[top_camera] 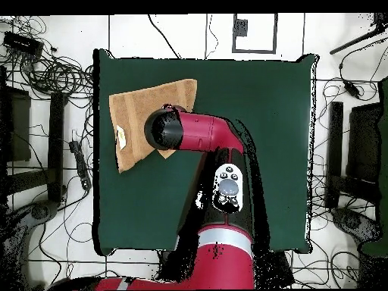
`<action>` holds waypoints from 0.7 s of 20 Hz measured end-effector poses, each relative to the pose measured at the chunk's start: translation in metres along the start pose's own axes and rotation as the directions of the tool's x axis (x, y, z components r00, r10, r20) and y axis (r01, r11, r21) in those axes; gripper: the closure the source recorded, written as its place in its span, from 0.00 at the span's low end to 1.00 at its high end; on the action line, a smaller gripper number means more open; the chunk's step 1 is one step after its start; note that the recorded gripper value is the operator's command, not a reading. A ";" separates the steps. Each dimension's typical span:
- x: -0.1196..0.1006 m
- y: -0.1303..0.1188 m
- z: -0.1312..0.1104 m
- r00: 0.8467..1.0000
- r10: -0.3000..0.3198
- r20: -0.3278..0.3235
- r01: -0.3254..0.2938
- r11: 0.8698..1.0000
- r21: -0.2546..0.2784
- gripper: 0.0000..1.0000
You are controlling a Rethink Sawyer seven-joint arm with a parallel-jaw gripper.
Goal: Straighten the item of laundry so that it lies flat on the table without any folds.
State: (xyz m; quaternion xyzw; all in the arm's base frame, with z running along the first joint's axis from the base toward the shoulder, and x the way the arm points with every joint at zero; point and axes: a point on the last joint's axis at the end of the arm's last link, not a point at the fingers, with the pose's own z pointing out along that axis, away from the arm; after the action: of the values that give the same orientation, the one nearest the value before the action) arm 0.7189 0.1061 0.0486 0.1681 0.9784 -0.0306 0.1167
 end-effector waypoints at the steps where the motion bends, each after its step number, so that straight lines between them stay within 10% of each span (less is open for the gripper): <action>1: 0.001 -0.001 0.000 1.000 0.000 -0.001 0.000 1.000 0.000 0.00; 14: 0.015 -0.003 -0.021 1.000 0.001 -0.017 -0.001 1.000 0.002 0.00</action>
State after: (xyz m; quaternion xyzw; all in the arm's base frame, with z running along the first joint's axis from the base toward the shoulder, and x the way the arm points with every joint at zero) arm 0.6992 0.1100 0.0652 0.1690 0.9792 -0.0302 0.1081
